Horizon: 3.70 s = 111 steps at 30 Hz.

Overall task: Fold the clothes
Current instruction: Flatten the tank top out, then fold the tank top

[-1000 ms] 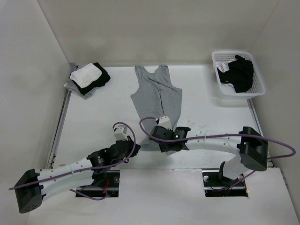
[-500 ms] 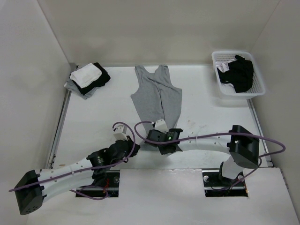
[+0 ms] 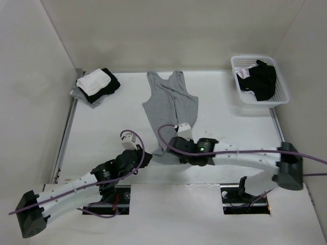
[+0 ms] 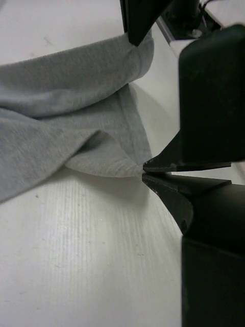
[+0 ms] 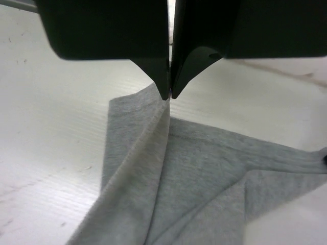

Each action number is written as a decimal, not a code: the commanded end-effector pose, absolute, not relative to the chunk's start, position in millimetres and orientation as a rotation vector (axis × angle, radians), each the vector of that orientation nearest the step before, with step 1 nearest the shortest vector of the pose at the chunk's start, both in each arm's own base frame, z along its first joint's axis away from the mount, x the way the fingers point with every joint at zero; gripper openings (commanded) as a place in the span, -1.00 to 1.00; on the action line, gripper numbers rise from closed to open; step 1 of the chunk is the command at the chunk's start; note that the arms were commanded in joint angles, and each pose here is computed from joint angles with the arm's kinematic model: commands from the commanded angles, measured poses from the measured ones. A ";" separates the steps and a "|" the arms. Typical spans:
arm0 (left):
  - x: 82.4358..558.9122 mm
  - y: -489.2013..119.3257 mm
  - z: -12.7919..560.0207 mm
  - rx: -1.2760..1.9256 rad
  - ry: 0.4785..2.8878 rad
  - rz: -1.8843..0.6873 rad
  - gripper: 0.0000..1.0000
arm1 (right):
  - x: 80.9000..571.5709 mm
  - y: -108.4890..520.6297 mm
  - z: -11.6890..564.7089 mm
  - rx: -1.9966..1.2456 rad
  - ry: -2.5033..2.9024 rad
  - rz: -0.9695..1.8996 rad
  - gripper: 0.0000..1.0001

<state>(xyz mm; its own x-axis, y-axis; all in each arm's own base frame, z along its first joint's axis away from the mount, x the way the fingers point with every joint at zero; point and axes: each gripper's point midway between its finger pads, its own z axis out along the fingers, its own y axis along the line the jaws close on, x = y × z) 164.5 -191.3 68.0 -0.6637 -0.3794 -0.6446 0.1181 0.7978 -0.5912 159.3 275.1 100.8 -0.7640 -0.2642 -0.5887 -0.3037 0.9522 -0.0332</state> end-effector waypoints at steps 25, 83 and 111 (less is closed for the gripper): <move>202.6 -62.4 616.0 -0.434 0.876 -0.845 -0.91 | 187.0 131.4 669.6 0.075 1.141 0.682 -0.99; 196.7 -65.9 137.7 -0.871 1.831 -0.689 -0.93 | 110.3 220.6 116.1 0.034 2.244 0.912 -0.97; 592.6 -92.0 212.3 -0.827 1.668 -0.610 -0.21 | 586.3 165.9 198.6 0.408 1.984 0.660 -0.13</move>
